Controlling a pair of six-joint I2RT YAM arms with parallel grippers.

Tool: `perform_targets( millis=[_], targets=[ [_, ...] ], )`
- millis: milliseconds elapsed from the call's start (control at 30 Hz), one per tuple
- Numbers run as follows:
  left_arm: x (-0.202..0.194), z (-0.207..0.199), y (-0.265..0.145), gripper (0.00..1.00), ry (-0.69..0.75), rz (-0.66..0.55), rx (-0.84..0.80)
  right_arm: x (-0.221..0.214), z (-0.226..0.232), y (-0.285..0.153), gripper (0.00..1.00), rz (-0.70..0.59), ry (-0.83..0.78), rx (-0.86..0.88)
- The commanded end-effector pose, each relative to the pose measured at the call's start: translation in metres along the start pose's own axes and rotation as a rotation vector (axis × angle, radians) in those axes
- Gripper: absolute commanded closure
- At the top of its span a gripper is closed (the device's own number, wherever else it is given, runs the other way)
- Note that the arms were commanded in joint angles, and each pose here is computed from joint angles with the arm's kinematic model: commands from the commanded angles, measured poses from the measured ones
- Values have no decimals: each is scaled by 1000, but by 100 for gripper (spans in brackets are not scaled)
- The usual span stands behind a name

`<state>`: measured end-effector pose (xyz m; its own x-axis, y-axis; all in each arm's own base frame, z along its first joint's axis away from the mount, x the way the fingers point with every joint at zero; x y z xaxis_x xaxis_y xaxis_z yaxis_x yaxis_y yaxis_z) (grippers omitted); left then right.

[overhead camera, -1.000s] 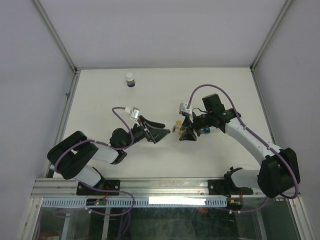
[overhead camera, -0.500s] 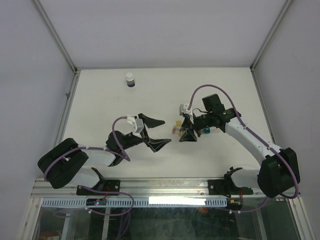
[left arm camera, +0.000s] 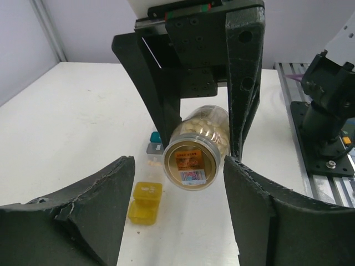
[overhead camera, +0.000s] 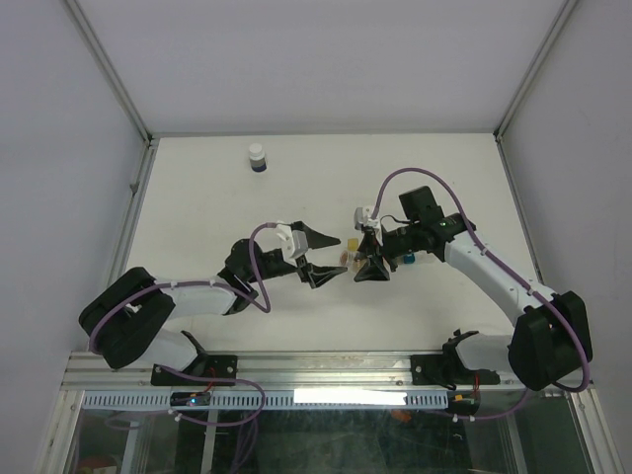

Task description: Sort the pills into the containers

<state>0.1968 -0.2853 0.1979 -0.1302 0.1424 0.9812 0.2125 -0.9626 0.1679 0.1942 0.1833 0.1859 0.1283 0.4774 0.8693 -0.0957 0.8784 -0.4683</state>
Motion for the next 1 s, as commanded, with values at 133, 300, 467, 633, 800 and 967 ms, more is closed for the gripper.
perform_targets(
  millis=[133,300,467,633,800,967],
  targets=[
    [2,-8,15,38,9,-4,-110,22,0,-2,100,-51,-73,19],
    [2,-10,18,49,-24,0,-135,22,0,-3,100,-51,-74,17],
    [13,-15,18,71,-93,-38,-142,22,0,-3,100,-50,-76,17],
    [18,-17,20,100,-329,-23,-87,22,0,-4,100,-47,-77,11],
    [19,-23,19,100,-720,-16,182,20,-3,-3,100,-36,-69,-1],
    [22,-27,19,100,-934,-79,350,18,-4,-1,100,-29,-57,5]
  ],
)
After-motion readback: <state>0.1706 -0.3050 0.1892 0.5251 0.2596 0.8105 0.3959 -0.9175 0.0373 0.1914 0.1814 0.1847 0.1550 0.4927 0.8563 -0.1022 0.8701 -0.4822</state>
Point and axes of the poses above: each gripper's point midway between its finger pads, its own y axis out along the fingers, its own z axis along the line the jaws close on, x = y × z, the point moved 6 cm from there along -y, back along the fingers, and after that the axes turned 1 degree about y, right-handed, at the moved point
